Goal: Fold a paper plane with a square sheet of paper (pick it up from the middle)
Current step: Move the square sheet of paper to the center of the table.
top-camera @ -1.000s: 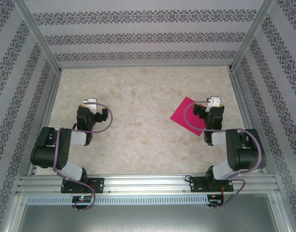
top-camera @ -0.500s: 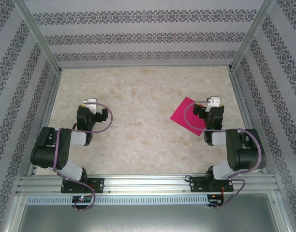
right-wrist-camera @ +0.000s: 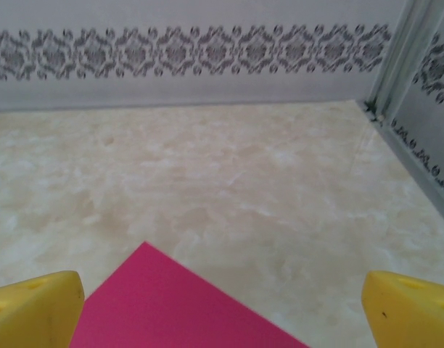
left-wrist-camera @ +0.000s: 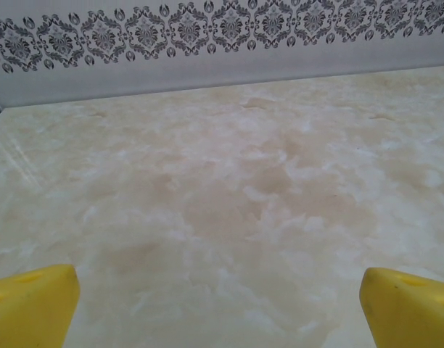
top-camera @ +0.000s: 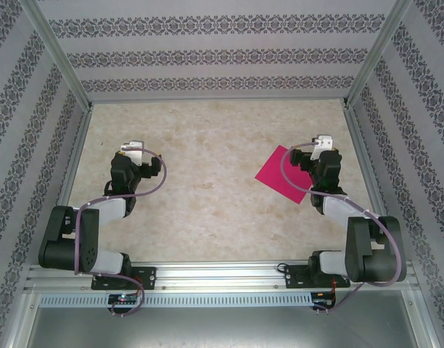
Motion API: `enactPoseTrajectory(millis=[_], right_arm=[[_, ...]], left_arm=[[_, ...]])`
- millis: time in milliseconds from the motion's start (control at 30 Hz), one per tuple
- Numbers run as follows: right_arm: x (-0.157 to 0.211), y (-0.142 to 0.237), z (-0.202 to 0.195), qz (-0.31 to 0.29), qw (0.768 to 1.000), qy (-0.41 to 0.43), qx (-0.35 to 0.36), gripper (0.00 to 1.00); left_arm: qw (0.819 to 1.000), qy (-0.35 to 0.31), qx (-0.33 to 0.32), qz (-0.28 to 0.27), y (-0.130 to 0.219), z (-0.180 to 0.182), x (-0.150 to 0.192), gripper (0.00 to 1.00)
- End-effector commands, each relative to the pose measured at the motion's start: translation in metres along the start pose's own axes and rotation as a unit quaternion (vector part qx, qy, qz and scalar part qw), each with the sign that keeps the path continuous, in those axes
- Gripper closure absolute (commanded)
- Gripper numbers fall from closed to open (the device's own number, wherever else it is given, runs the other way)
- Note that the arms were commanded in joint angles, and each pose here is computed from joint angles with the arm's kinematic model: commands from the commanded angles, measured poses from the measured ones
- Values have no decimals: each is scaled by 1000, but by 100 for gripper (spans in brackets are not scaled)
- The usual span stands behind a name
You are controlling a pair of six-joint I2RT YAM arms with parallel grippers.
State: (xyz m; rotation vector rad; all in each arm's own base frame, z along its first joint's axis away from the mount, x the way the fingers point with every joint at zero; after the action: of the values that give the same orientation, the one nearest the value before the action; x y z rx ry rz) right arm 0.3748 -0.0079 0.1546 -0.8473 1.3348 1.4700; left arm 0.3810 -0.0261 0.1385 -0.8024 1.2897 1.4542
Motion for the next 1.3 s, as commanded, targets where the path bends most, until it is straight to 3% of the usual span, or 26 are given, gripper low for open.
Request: enactPoseTrajectory(millis=[0,167,400,500,667,767,1067,1267], right_arm=[[21,4,2,78,997,12,-1,2],[17,19,8,128,991,-3,34,2],[-17,38,21,140,981,-128,45,2],[-28,37,34,154,973,-173,18,2],[-27,24,66,196,947,-247,-65,2],[-16,17,84,243,936,-243,-82,2],[13,27,104,349,913,-210,-31,2],[34,28,106,351,913,-206,-13,2]], left_arm=[[999,24,-9,28,1,6,11,0],[998,46,-24,42,5,12,5,0],[993,92,-65,37,23,29,-16,0],[991,107,-76,21,35,34,-27,0],[970,198,-134,50,47,52,-26,0],[968,212,-126,47,46,50,-32,0],[952,246,-152,98,50,60,-42,0],[960,205,-146,120,32,62,-51,0]])
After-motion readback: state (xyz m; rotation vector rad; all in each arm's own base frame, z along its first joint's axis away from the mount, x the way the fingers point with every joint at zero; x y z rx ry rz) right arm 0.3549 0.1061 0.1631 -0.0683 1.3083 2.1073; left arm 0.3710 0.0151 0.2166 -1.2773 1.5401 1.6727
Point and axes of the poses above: each hand's point on the last joint's axis, 136 mm out from that joint toward the fingers, its own y axis back along the fingers, its own z axis along the line the jaws close on, x = y × z, the point moved 2 cm from there along y, back along the fingers, and after that the axes turned 12 degrees about -y, right-handed, at the moved point
